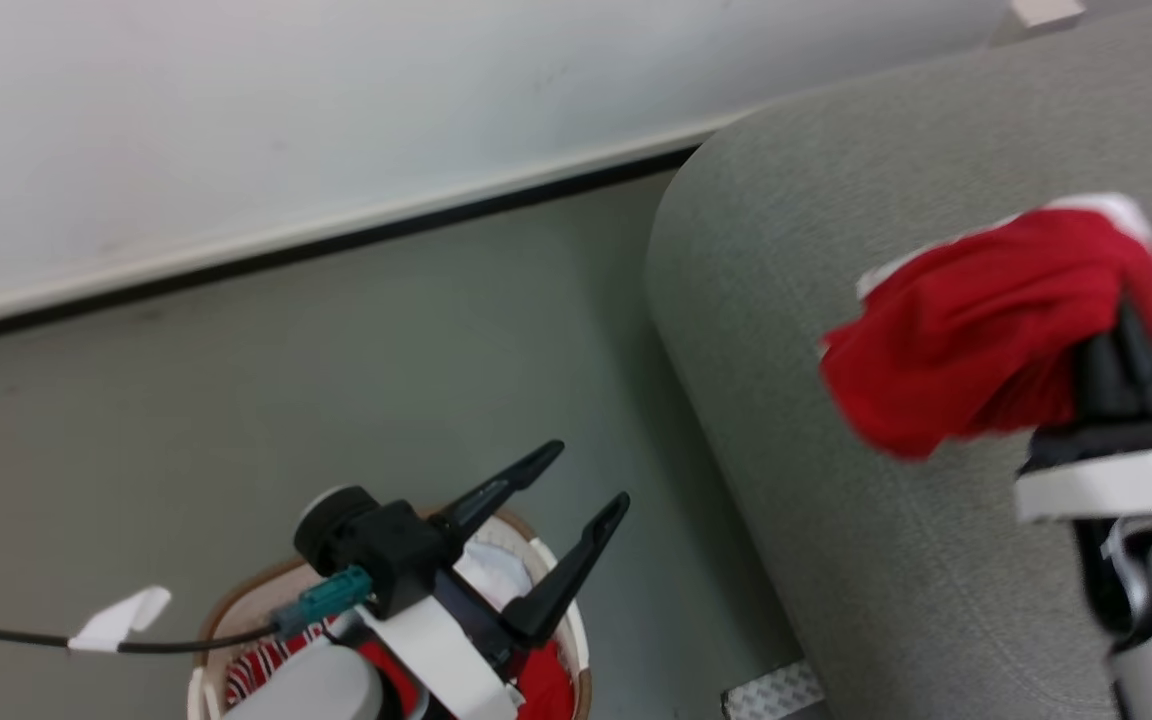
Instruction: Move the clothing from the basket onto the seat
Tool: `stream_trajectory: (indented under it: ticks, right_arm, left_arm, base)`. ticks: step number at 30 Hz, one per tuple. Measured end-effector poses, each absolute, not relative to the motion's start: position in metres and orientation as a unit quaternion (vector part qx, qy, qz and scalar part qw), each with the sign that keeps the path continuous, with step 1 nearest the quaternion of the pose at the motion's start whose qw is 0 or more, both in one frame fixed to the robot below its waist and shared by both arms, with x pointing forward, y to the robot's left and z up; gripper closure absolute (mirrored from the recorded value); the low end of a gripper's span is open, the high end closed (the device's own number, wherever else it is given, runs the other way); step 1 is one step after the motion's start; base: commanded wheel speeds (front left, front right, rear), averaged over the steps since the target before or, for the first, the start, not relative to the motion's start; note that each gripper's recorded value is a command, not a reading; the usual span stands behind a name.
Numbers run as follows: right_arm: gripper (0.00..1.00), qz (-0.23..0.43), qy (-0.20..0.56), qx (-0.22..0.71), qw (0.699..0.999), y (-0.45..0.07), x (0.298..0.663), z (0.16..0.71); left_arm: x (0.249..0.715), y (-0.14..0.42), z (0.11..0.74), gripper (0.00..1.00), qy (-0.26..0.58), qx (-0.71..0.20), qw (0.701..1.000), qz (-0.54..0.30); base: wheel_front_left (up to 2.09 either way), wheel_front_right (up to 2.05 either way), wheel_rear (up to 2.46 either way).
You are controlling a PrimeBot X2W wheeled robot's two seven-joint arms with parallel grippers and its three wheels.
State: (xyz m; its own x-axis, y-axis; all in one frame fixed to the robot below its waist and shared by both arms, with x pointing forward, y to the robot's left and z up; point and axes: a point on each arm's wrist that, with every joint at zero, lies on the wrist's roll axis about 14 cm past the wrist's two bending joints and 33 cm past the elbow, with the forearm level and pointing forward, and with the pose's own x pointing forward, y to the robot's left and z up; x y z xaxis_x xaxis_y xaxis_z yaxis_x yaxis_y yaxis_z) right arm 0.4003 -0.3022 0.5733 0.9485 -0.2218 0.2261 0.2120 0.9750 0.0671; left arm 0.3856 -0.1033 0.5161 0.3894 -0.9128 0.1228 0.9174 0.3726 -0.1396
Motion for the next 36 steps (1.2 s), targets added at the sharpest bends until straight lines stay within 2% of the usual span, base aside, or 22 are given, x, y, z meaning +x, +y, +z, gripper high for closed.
stream_trajectory:
  ticks: [8,17,22,27,30,31,32,33,35,36]
  right_arm:
    - [1.0,-0.137,-0.095,-0.047,0.985,-0.349,0.478,0.584]
    - [1.0,-0.183,-0.028,-0.106,0.977,-0.392,0.542,0.545]
    - [1.0,-0.213,0.062,-0.143,0.964,-0.418,0.551,0.491]
    - [1.0,-0.233,0.215,-0.102,0.943,-0.424,0.539,0.405]
    - [1.0,-0.239,0.257,-0.097,0.931,-0.426,0.53,0.388]
    - [0.93,-0.242,0.265,-0.098,0.928,-0.427,0.527,0.387]
    - [0.82,-0.243,0.268,-0.098,0.927,-0.426,0.526,0.388]
    - [0.82,-0.243,0.269,-0.095,0.927,-0.425,0.525,0.388]
    - [0.53,-0.24,0.27,-0.096,0.928,-0.421,0.522,0.389]
    - [0.0,-0.239,0.271,-0.099,0.927,-0.419,0.52,0.391]
  left_arm:
    - [0.427,-0.062,0.476,0.0,0.015,-0.092,0.847,-0.524]
    - [0.46,-0.015,0.422,0.0,0.058,-0.094,0.872,-0.476]
    - [0.47,0.01,0.398,0.0,0.078,-0.091,0.886,-0.447]
    - [0.471,0.027,0.382,0.0,0.096,-0.088,0.895,-0.427]
    - [0.472,0.031,0.38,0.0,0.099,-0.087,0.897,-0.422]
    - [0.473,0.031,0.382,0.0,0.097,-0.087,0.897,-0.421]
    - [0.473,0.031,0.384,0.0,0.095,-0.087,0.898,-0.421]
    - [0.474,0.031,0.386,0.0,0.093,-0.087,0.898,-0.42]
    - [0.474,0.03,0.389,0.0,0.09,-0.086,0.899,-0.42]
    - [0.474,0.03,0.391,0.0,0.087,-0.085,0.9,-0.419]
  base:
    - [0.0,0.0,0.0]
    - [0.0,0.0,0.0]
    - [0.0,0.0,0.0]
    - [0.0,0.0,0.0]
    - [0.0,0.0,0.0]
    - [0.0,0.0,0.0]
    - [0.0,0.0,0.0]
    - [0.0,0.0,0.0]
    - [0.0,0.0,0.0]
    - [0.0,0.0,0.0]
